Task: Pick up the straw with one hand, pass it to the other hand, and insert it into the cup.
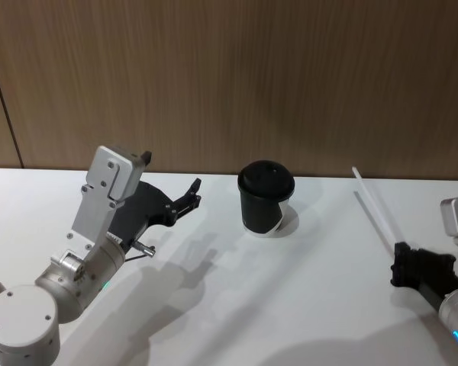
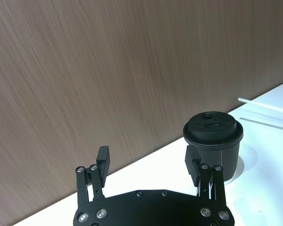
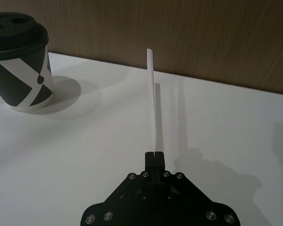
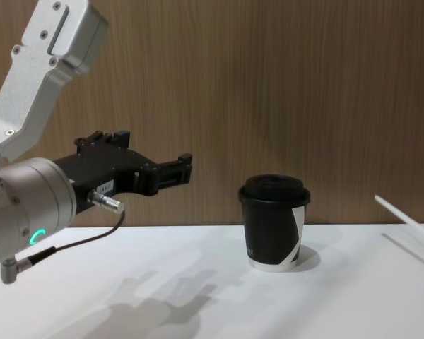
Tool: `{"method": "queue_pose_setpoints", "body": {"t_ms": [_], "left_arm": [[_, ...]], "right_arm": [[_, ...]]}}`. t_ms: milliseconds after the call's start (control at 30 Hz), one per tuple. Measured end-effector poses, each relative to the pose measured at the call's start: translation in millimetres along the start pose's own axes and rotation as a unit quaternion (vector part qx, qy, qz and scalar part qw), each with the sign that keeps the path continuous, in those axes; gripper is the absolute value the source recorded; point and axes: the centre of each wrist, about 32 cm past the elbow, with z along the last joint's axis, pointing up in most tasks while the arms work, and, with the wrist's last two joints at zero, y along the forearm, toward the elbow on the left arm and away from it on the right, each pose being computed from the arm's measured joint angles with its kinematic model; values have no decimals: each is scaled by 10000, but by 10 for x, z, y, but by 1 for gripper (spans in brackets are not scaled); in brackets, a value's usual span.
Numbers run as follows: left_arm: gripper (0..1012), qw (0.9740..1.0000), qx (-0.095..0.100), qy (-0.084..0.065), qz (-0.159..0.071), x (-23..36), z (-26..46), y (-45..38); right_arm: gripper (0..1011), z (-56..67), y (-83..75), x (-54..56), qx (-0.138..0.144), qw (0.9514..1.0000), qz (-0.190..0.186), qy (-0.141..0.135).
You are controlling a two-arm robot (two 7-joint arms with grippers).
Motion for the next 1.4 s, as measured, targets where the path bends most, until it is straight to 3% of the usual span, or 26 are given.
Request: {"method": "queue_pose_setpoints", "body": {"t_ms": [333,700,867,900,933,1000,1233,1300,1400], "left_arm": [[1003,10000,0,0,0,0,0,0],[1003,10000,0,0,0,0,0,0],[1003,10000,0,0,0,0,0,0],[1003,10000,0,0,0,0,0,0],[1003,10000,0,0,-1,0,0,0],[1003,10000,0,0,0,0,0,0],[1003,10000,0,0,0,0,0,0],[1003,10000,0,0,0,0,0,0],[1003,10000,0,0,-1,0,0,0]], "right_arm": [[2,57,-34,217,613,9966,338,-438],[2,145,-94,515,1279,9835,854,-949],[2,212,-119,648,1628,9730,1161,-1156],[2,236,-126,689,1738,9690,1265,-1219],[2,236,-126,689,1738,9690,1265,-1219],[2,282,-136,756,1910,9620,1438,-1318],[2,378,-141,857,2257,9459,1819,-1458],[2,414,-139,887,2398,9378,2015,-1501],[2,446,-136,907,2491,9317,2150,-1535]]}}
